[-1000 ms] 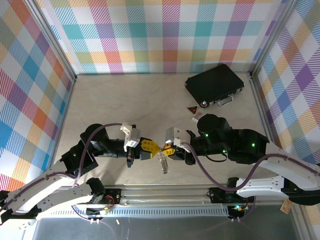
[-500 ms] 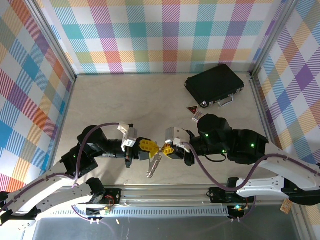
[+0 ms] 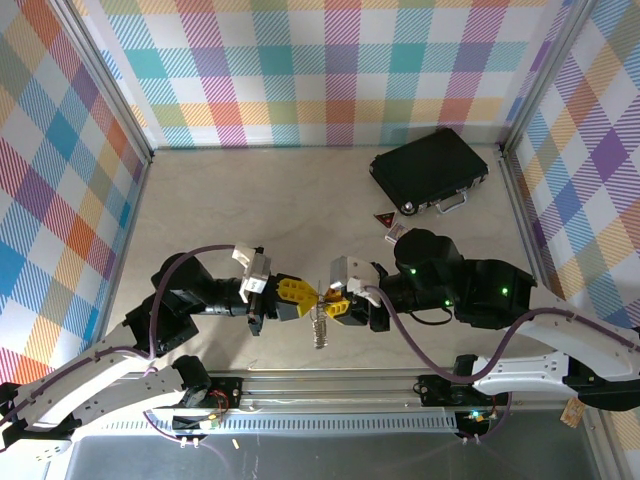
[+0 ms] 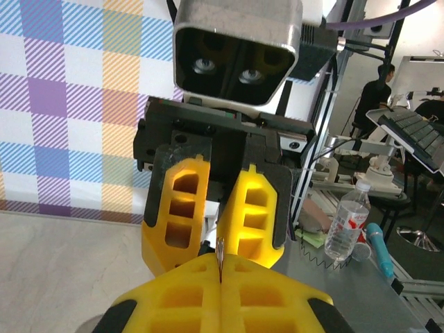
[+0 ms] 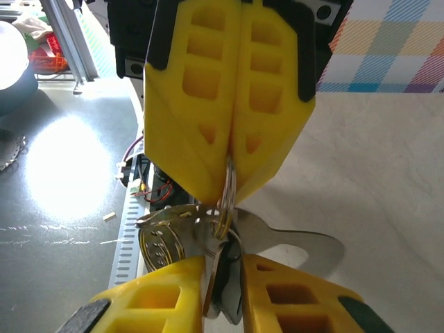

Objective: Put the keys on the keyring

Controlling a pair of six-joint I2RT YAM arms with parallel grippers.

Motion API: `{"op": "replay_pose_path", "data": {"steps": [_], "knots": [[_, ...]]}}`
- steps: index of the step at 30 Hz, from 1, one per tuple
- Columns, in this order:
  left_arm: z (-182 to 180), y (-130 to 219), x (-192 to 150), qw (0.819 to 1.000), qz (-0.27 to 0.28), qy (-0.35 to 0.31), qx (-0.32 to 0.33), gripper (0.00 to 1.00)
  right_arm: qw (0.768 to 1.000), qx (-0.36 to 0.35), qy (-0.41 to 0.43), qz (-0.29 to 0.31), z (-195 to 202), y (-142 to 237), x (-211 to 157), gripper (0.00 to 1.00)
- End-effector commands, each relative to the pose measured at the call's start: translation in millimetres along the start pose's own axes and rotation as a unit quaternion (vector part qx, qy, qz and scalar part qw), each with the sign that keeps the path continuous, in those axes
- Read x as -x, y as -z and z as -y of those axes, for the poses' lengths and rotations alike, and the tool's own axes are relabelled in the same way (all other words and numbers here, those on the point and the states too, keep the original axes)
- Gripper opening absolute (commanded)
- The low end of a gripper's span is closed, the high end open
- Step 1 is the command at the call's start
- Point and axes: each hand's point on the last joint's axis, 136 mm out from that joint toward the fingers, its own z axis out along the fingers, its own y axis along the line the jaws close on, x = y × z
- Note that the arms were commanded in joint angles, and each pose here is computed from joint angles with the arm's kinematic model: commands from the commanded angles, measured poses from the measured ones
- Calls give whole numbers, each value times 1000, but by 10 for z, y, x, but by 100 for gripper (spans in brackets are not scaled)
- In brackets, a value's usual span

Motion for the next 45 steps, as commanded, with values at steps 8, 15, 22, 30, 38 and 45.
{"op": "replay_pose_path", "data": {"steps": [8, 15, 22, 30, 38, 45], "knots": [[121, 19, 188, 999, 30, -19, -25, 0, 999, 1, 4, 32, -44, 79, 78, 20], [152, 5, 196, 999, 31, -16, -38, 0, 999, 10, 4, 39, -71, 52, 85, 30], [192, 9, 244, 998, 36, -16, -47, 0, 998, 16, -1, 53, -96, 24, 76, 31], [217, 17, 251, 998, 39, -12, -54, 0, 998, 14, -6, 64, -83, -38, 54, 28], [225, 36, 220, 998, 35, -9, -53, 0, 997, 19, -5, 73, -101, -52, 69, 21], [187, 51, 144, 999, 21, -10, -39, 0, 997, 15, -2, 74, -95, -12, 79, 6]]}}
